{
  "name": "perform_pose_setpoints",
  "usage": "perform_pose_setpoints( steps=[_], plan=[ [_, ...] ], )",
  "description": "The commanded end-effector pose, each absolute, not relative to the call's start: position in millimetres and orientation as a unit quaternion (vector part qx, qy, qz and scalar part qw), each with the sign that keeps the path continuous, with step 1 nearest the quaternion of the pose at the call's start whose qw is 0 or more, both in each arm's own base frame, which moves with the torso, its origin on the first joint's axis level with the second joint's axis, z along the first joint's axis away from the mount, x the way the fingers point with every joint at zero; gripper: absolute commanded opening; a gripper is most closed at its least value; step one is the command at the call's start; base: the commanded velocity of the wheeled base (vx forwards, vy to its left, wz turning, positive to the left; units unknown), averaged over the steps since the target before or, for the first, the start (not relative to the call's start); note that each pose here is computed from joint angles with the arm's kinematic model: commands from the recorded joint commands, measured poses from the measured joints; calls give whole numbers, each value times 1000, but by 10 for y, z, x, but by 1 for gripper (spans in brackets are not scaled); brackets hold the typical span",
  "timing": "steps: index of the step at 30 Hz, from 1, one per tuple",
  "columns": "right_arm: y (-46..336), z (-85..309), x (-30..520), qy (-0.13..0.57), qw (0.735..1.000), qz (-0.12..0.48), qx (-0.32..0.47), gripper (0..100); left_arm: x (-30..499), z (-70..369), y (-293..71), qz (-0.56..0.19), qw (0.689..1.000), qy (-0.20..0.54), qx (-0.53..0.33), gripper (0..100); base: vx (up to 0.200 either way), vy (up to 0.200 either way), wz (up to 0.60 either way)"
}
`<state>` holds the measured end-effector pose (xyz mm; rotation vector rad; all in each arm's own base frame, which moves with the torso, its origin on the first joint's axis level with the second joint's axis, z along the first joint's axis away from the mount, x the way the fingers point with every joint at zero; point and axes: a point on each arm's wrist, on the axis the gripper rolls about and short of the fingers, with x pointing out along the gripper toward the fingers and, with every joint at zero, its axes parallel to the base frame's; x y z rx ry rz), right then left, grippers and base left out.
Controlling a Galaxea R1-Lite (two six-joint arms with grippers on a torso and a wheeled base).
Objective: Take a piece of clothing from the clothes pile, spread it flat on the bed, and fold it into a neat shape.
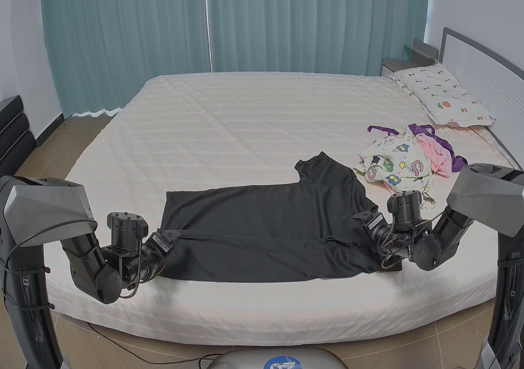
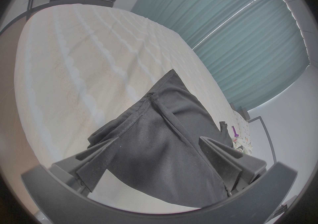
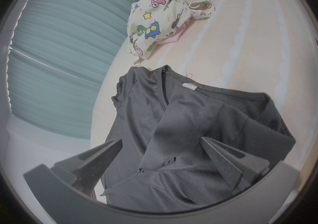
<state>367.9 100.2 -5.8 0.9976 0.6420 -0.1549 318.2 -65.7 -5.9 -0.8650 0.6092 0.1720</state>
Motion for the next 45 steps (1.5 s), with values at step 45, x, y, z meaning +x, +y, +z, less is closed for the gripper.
perform_pose_setpoints(
  steps=[45],
  plan=[
    [940,555,2976,359,877,-39,317,0,3204,-123,-641,87,858,296,-411,100,0,0,0]
  ],
)
